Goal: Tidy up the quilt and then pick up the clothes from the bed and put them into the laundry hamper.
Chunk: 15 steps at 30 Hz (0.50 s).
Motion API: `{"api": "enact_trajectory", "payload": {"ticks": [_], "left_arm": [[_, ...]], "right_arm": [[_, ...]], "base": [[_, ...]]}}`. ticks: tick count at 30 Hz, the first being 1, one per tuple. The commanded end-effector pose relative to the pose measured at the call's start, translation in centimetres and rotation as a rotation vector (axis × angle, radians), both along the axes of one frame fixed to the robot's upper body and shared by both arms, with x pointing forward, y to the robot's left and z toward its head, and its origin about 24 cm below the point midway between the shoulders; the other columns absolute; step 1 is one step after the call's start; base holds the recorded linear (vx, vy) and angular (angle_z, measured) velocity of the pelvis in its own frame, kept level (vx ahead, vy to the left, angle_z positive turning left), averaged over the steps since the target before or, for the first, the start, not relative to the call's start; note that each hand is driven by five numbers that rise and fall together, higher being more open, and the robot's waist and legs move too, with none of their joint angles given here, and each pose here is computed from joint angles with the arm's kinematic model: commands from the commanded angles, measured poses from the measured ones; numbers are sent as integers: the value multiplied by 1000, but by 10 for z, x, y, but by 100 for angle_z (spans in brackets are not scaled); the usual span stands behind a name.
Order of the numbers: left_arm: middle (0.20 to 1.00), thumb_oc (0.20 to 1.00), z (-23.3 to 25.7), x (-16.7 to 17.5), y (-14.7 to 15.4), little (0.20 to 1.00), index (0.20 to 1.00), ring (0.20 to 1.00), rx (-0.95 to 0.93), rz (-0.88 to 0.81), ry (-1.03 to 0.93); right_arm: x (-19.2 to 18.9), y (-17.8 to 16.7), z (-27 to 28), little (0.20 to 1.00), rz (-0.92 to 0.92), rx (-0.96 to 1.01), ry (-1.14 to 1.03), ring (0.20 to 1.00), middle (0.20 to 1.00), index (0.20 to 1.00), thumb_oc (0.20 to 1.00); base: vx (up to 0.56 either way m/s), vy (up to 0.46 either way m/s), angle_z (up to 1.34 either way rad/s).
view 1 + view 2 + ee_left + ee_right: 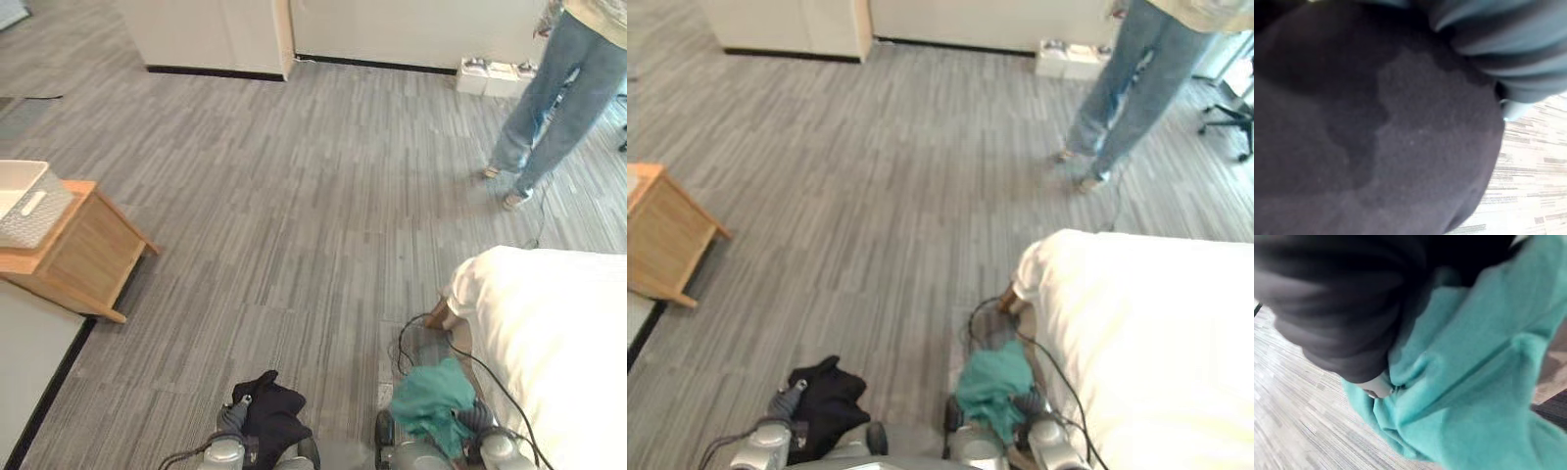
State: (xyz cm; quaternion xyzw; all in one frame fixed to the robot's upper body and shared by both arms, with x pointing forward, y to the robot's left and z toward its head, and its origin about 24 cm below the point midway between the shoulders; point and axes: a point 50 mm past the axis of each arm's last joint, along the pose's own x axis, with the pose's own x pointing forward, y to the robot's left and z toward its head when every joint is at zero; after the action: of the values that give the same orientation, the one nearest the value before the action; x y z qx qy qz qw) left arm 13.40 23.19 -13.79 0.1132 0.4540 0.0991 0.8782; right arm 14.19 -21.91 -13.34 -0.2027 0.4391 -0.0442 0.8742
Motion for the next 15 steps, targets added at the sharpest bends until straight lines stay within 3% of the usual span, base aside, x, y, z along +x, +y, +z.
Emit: {"api": "enact_trajectory", "payload": {"ticks": [1, 6, 15], "left_arm": [[200, 200, 7, 32, -14, 200, 200, 200, 4, -79, -60], [200, 200, 9, 34, -11, 200, 200, 200, 26, -100, -54], [200, 200, -1, 6, 2, 200, 200, 200, 75, -98, 45]], "right_arm": [[30, -28, 23, 200, -22, -81, -130, 200, 200, 200, 200], [44, -39, 37, 200, 9, -123, -176, 200, 200, 200, 200], [35, -27, 25, 200, 86, -130, -105, 200, 200, 200, 200]], "base": [[116, -223, 15], [255, -203, 22], [592, 128, 15]]}}
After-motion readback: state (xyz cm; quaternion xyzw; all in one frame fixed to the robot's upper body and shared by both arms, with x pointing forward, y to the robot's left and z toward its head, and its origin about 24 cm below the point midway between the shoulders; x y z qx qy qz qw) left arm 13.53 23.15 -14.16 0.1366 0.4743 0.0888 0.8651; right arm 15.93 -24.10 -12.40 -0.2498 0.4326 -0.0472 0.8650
